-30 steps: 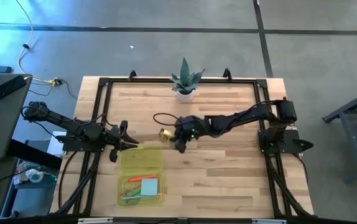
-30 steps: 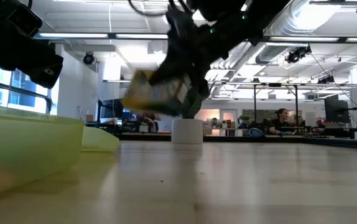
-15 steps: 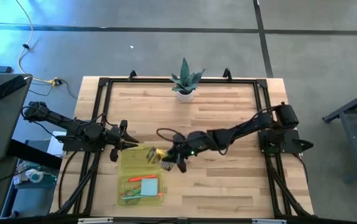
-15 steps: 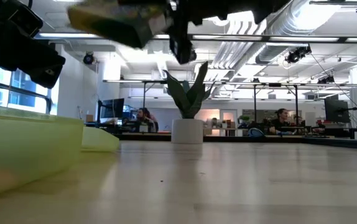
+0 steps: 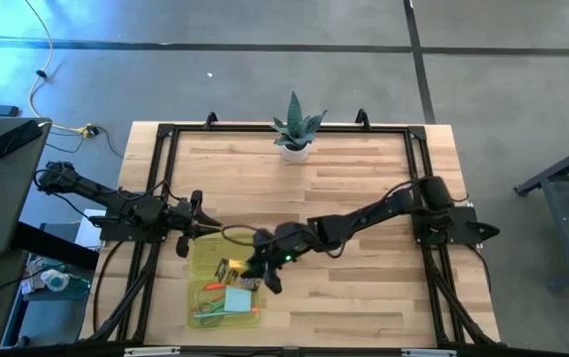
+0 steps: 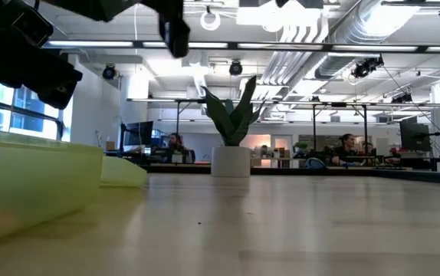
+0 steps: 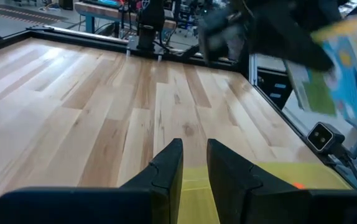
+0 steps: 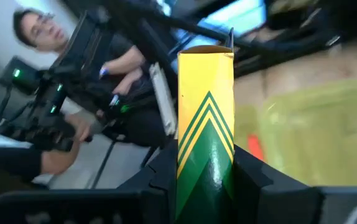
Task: Pack school essentials
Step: Put the box of crayons into the yellow supply box
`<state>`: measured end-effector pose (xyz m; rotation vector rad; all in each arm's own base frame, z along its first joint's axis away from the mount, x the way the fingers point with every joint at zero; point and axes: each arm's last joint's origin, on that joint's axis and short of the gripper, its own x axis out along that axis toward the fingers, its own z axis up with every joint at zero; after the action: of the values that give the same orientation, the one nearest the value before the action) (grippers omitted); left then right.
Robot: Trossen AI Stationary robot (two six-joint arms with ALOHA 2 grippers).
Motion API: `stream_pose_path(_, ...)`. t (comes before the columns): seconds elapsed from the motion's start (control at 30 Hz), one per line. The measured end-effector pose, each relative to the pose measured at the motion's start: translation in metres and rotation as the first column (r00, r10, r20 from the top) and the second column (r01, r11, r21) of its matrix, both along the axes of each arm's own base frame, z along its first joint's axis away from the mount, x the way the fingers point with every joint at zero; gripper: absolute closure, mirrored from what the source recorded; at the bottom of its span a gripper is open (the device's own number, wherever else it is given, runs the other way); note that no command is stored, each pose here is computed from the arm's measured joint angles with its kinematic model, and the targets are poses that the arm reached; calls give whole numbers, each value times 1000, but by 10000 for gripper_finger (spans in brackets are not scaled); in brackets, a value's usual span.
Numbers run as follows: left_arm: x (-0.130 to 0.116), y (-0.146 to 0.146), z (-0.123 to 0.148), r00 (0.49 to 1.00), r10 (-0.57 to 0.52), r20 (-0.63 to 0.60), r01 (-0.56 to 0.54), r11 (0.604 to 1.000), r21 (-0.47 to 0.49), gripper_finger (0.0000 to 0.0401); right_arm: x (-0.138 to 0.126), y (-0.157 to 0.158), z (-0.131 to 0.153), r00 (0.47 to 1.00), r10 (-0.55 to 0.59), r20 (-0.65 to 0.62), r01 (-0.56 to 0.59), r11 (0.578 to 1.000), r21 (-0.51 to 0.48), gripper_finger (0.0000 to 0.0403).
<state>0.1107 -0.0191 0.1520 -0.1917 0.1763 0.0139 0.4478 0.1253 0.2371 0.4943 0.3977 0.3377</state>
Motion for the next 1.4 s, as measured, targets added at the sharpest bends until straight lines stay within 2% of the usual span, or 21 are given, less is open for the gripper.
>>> stream_pose_path(0.37,0,0,0,1000,0,0,0,1000,-1,339,46,19,-54,983,132,-128,-112,981,156,318)
stream_pose_path(0.63,0,0,0,1000,0,0,0,1000,-2,339,71,32,-75,951,275,-143,-232,938,259,318)
stream_pose_path(1.4,0,0,0,1000,3,-1,-3,1000,0,339,70,28,-94,944,259,-202,-221,956,195,316)
